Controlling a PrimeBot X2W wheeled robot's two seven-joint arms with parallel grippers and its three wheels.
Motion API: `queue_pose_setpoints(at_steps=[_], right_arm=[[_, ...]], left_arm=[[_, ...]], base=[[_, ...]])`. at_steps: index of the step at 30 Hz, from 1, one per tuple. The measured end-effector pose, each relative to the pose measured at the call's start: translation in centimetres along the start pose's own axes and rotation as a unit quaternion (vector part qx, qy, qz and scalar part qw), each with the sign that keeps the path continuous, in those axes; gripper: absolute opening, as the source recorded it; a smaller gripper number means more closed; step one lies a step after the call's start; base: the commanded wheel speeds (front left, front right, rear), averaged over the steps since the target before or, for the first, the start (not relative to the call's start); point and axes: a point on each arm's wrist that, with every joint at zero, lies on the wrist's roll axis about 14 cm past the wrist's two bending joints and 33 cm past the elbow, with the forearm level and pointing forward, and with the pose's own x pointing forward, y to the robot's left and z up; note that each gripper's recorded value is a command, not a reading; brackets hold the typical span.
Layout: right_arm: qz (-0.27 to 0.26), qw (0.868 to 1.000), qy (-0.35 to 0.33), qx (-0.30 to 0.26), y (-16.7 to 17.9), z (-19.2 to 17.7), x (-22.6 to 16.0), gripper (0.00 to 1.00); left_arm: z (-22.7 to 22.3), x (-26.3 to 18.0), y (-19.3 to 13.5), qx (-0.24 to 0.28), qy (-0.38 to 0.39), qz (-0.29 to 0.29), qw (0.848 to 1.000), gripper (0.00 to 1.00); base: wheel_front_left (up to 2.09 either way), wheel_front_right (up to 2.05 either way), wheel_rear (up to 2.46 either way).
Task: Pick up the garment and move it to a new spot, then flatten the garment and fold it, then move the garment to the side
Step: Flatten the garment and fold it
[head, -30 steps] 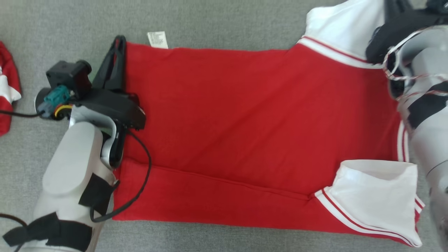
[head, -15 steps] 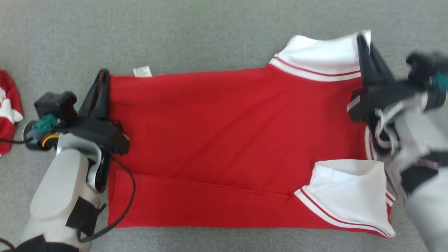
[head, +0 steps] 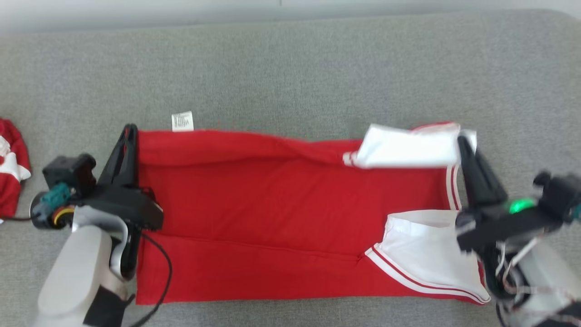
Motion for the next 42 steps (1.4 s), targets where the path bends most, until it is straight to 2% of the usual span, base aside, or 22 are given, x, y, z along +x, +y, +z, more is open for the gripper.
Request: queue_pose_setpoints(at_steps=[10,29,30,31,32,33,34,35,42], right_arm=[[-0.017,0.999,0.011,0.025,0.1,-1.2,-4.6,0.0],[-0.03,0.998,0.055,0.009,-0.2,-4.0,-7.0,0.0],[-0.03,0.998,0.061,0.007,-0.2,-4.4,-7.1,0.28],[-0.031,0.997,0.063,0.005,-0.2,-4.6,-7.2,0.49],[-0.031,0.997,0.063,0.004,-0.2,-4.6,-7.2,0.49],[-0.033,0.998,0.062,0.004,-0.3,-4.5,-7.2,0.98],[-0.035,0.998,0.06,0.005,-0.3,-4.4,-7.2,1.0],[-0.037,0.998,0.058,0.006,-0.4,-4.4,-7.2,1.0],[-0.053,0.998,0.032,0.011,-1.0,-2.9,-7.8,1.0]], left_arm=[[0.1,-3.5,-0.9,-0.009,-0.015,-0.01,1.0,0.0],[-1.5,-6.3,-1.0,-0.03,-0.003,0.01,1.0,0.0],[-1.5,-6.4,-1.0,-0.03,-0.003,0.01,0.999,0.0],[-1.6,-6.4,-1.1,-0.031,-0.001,0.01,0.999,0.27],[-1.6,-6.5,-1.1,-0.031,-0.001,0.01,0.999,0.27],[-1.5,-6.5,-1.1,-0.032,-0.003,0.011,0.999,0.72],[-1.3,-6.5,-1.1,-0.032,-0.005,0.012,0.999,0.95],[-1.2,-6.6,-1.0,-0.031,-0.007,0.012,0.999,1.0],[-0.9,-8.4,-0.6,-0.033,-0.016,0.026,0.999,1.0]], base=[[0.0,0.0,0.0],[0.0,0.0,0.0],[0.0,0.0,0.0],[0.0,0.0,0.0],[0.0,0.0,0.0],[0.0,0.0,0.0],[0.0,0.0,0.0],[0.0,0.0,0.0],[0.0,0.0,0.0]])
